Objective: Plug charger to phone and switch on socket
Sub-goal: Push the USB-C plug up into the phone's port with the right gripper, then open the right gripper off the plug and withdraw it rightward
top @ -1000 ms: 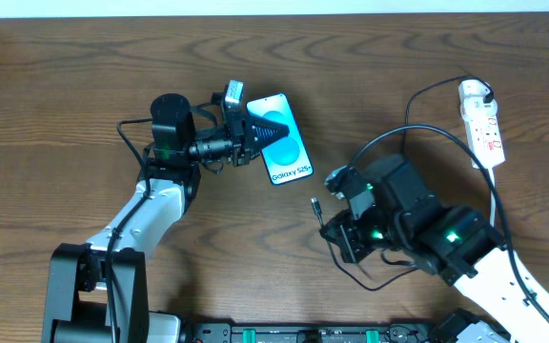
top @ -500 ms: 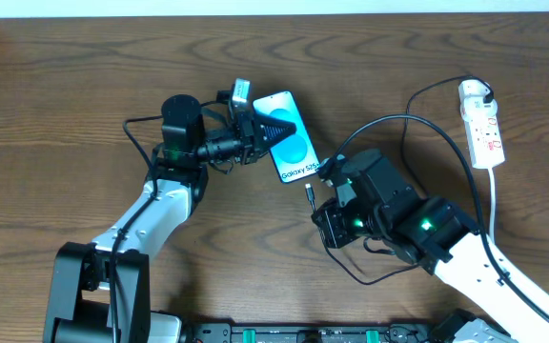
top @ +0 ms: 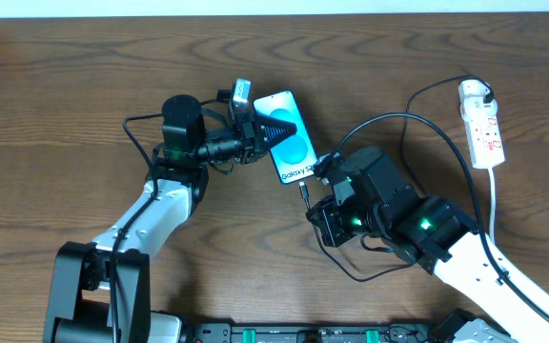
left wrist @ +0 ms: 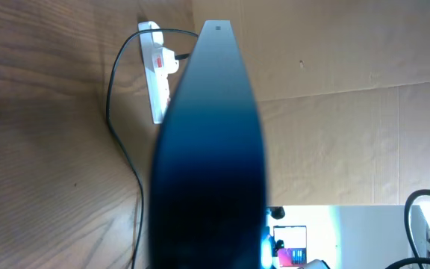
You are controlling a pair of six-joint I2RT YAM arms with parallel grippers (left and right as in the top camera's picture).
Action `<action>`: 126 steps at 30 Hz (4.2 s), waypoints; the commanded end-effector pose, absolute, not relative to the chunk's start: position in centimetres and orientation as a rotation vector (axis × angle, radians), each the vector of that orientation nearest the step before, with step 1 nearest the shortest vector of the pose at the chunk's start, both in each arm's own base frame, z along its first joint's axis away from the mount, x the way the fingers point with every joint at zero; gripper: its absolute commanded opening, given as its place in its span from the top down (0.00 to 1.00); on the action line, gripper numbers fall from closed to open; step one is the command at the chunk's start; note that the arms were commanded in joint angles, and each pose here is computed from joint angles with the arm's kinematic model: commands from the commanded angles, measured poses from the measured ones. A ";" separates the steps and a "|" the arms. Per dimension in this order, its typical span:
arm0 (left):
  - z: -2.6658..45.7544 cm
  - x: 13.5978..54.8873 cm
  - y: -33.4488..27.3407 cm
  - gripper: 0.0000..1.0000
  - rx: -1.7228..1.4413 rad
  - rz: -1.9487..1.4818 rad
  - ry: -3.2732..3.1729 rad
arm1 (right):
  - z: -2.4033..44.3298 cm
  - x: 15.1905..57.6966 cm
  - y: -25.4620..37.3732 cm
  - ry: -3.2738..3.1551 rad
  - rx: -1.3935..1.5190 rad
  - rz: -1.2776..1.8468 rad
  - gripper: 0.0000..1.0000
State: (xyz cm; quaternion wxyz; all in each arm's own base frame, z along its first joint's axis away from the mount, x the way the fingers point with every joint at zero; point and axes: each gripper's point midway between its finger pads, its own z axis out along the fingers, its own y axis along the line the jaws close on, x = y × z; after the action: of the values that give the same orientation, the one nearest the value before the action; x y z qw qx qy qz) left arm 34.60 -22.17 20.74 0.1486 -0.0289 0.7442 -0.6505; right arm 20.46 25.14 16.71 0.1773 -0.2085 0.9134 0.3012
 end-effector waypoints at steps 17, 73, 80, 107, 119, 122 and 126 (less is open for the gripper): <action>21.9 34.5 -22.4 0.93 0.005 -1.879 2.109 | 16.7 20.2 25.4 2.603 -0.560 0.884 0.99; 22.4 32.1 -22.9 0.92 0.238 -1.945 2.091 | 18.7 24.2 25.9 2.425 -0.493 0.810 0.99; 22.5 31.7 -22.9 0.93 0.245 -1.970 2.100 | 18.3 25.3 25.6 2.413 -0.461 0.737 0.99; 22.5 30.9 -23.8 0.93 0.304 -1.983 2.099 | 21.5 25.8 25.4 2.285 -0.453 0.755 0.77; 22.4 30.9 -23.8 0.93 0.297 -1.986 2.106 | 26.0 23.0 22.8 2.165 -0.486 0.768 0.39; 22.4 30.8 -23.8 0.93 0.301 -1.990 2.107 | 27.6 22.8 21.8 2.106 -0.457 0.751 0.31; 22.4 30.7 -23.8 0.93 0.305 -1.993 2.107 | 29.1 22.7 20.4 2.051 -0.410 0.713 0.25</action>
State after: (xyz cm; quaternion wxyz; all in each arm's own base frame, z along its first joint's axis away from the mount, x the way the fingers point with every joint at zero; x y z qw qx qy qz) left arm 31.31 -23.69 22.03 0.1186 0.0837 0.7245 -0.6738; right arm 22.25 21.69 27.31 0.4128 -0.1786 0.8391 0.3059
